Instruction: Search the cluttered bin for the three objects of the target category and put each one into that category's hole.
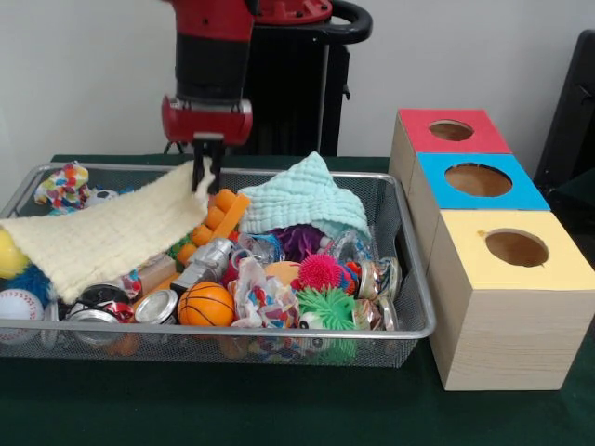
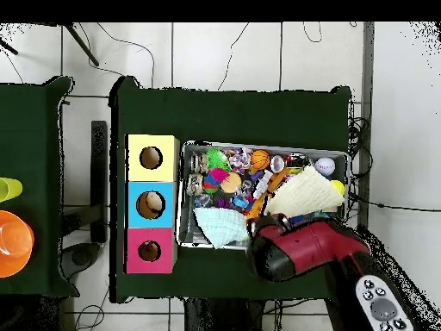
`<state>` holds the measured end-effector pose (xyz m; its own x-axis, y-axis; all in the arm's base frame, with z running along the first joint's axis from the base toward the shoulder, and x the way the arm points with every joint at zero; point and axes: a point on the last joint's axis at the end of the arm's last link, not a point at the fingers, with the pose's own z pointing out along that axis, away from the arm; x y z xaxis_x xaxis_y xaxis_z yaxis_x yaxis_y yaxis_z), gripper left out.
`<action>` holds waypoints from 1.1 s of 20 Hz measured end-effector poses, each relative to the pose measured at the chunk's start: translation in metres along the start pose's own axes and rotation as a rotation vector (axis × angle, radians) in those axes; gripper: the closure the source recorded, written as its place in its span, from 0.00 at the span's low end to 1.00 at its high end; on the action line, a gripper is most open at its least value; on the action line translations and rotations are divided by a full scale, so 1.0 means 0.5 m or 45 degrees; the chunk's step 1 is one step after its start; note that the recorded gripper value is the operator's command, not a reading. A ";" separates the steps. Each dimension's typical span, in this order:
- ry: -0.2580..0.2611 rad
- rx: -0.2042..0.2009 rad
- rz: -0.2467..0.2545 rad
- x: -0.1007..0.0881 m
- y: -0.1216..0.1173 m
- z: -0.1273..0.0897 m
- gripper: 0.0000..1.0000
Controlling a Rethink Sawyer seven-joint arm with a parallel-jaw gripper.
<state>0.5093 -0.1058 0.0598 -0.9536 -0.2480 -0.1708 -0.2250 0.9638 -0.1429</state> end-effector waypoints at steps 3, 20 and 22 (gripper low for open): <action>0.095 -0.031 0.042 0.008 -0.010 -0.097 1.00; 0.192 -0.160 0.029 -0.069 0.205 -0.402 1.00; 0.214 -0.168 0.028 -0.075 0.233 -0.423 1.00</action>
<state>0.4768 0.0364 0.2557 -0.9761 -0.2173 -0.0057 -0.2172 0.9761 -0.0101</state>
